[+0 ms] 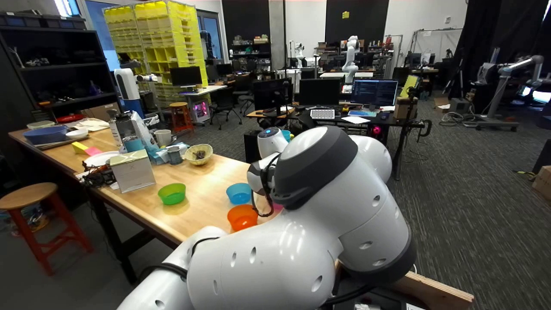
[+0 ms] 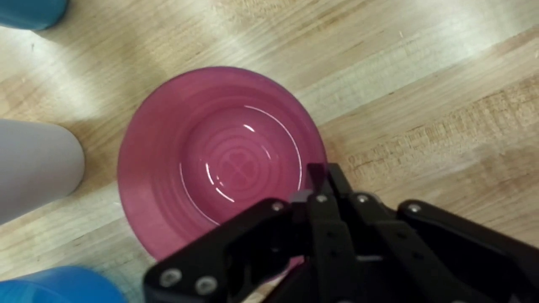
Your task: Put the purple bowl inside the orange bowl
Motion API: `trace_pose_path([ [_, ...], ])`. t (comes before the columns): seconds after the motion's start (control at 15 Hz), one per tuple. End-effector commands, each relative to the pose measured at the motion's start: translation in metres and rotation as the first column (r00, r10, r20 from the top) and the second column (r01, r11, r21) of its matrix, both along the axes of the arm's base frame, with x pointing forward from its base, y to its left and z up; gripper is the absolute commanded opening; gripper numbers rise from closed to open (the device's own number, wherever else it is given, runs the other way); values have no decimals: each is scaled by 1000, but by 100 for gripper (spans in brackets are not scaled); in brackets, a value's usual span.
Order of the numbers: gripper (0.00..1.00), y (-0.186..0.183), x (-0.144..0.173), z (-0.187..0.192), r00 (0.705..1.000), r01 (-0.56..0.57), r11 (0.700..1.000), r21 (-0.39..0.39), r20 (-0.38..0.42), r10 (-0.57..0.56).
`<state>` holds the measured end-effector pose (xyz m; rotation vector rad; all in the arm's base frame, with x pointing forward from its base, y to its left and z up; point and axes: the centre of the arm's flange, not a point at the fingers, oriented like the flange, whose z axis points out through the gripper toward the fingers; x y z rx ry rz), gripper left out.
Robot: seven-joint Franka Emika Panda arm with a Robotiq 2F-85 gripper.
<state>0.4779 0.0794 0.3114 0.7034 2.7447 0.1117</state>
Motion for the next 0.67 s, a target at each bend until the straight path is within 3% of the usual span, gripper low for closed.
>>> trace_pose_path([
  [0.0, 0, -3, -20, 23, 1000, -21, 997, -80, 15, 23],
  [0.27, 0, -11, -47, 57, 994, -17, 986, -168, 101, 34],
  [0.6, 0, -20, -94, 96, 974, -71, 973, -218, 194, 114],
])
